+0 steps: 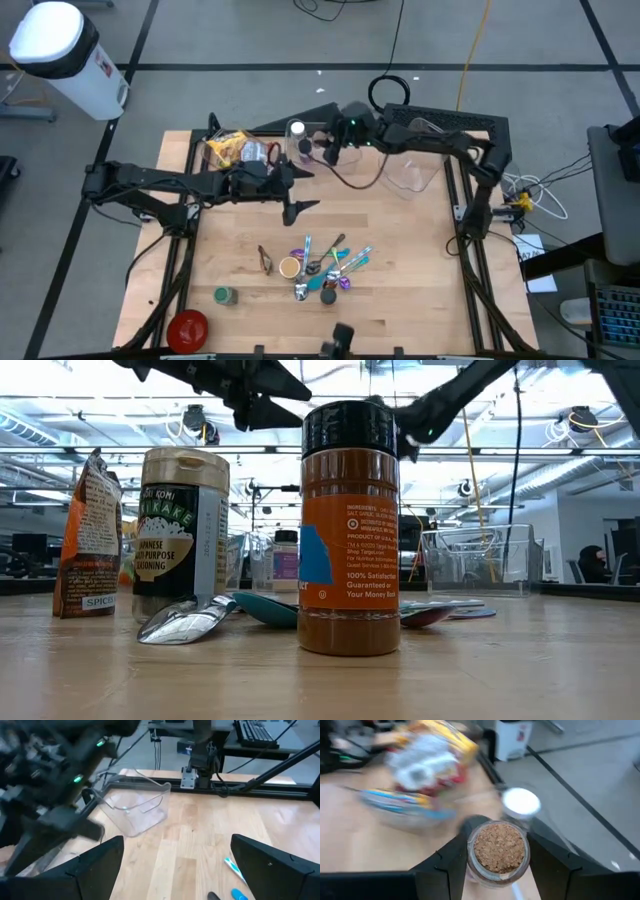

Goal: Pick & Place Food Item
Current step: Put the brown seasoning bottle into the middle transparent bin

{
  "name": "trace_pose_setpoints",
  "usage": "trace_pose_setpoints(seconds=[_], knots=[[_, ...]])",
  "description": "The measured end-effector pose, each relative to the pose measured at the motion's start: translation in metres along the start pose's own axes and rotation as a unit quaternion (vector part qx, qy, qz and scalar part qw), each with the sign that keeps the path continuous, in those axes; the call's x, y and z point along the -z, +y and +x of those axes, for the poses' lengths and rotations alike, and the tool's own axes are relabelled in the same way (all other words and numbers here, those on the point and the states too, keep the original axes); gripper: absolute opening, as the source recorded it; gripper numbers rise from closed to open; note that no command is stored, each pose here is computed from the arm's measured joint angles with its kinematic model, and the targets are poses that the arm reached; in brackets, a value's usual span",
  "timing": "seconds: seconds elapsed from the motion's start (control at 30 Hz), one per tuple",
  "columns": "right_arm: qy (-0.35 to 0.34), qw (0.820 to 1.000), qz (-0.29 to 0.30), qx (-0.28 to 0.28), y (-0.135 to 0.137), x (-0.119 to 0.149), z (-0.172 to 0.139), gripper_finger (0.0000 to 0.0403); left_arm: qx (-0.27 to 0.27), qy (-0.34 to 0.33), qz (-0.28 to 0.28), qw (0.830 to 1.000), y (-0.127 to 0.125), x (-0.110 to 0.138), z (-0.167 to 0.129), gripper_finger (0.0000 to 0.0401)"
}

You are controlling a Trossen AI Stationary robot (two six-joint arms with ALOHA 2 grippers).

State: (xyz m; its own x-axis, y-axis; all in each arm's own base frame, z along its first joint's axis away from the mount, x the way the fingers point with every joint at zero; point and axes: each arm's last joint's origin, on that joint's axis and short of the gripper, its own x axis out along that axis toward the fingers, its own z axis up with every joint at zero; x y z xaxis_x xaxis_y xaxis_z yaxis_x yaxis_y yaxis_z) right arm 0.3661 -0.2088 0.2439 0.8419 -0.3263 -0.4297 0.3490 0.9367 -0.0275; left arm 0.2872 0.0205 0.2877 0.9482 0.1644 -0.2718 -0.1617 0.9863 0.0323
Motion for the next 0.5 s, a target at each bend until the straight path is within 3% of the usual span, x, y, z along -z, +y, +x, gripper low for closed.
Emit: trace_pose_setpoints(seconds=[0.2, 0.5], knots=[[0.021, 0.999, 0.021, 0.032, -0.029, 0.024, 0.023, 0.0164, 0.000, 0.004, -0.001, 1.000, 0.000, 0.001, 0.000, 0.0368], [0.053, 0.998, 0.028, 0.015, -0.030, 0.051, 0.045, 0.0164, 0.000, 0.003, -0.002, 1.000, 0.000, 0.001, 0.000, 0.0373]])
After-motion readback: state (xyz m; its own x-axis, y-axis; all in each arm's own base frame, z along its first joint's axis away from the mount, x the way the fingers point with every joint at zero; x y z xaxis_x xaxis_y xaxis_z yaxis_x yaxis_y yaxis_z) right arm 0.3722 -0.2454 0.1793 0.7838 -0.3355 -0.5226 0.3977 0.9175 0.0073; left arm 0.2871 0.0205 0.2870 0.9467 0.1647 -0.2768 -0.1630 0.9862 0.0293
